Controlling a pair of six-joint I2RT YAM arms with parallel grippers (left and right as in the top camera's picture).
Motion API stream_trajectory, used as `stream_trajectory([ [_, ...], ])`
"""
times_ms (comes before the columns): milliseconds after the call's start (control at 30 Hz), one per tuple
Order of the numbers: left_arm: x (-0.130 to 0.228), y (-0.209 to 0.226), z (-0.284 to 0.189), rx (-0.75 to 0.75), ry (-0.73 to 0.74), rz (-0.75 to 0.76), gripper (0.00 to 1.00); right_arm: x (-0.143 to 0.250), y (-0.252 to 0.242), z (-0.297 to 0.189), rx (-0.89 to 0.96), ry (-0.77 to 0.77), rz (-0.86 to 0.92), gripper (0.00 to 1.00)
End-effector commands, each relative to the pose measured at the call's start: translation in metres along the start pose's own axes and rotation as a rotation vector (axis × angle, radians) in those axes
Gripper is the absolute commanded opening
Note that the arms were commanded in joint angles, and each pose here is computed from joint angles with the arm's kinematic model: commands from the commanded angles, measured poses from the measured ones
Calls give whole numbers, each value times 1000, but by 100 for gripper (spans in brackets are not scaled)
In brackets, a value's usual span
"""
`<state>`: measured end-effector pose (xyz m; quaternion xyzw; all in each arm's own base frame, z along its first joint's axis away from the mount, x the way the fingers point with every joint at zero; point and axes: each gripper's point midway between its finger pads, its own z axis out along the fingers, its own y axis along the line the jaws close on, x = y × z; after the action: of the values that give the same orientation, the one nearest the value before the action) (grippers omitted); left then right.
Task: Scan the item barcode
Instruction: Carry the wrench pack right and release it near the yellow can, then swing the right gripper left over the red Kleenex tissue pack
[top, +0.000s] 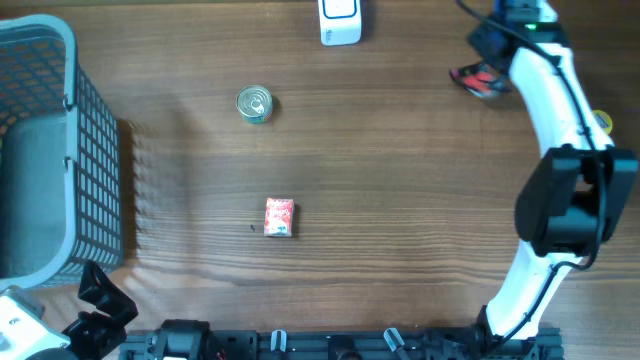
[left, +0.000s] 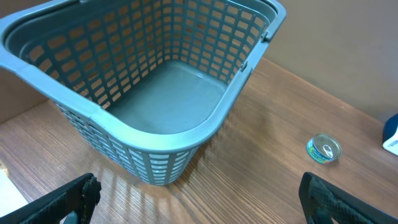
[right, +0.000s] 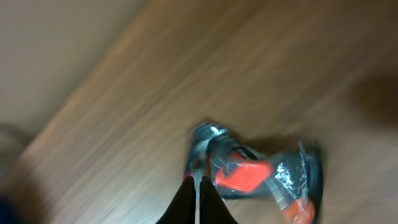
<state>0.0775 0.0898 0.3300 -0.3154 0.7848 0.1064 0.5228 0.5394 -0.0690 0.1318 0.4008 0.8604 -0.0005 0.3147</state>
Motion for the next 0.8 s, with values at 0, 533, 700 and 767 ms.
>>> stream_trajectory([
  [0,-1,-2,-2,18,0,-26,100,-28,-65,12,158,-29,53,5],
  [533,-1,-2,-2,17,0,-47,100,-4,-37,16,-42,133,-60,100],
  [700,-1,-2,-2,17,0,-47,100,27,6,7,-170,211,-101,87],
  [767,-1,-2,-2,17,0,-47,100,31,10,7,-159,204,-78,82],
])
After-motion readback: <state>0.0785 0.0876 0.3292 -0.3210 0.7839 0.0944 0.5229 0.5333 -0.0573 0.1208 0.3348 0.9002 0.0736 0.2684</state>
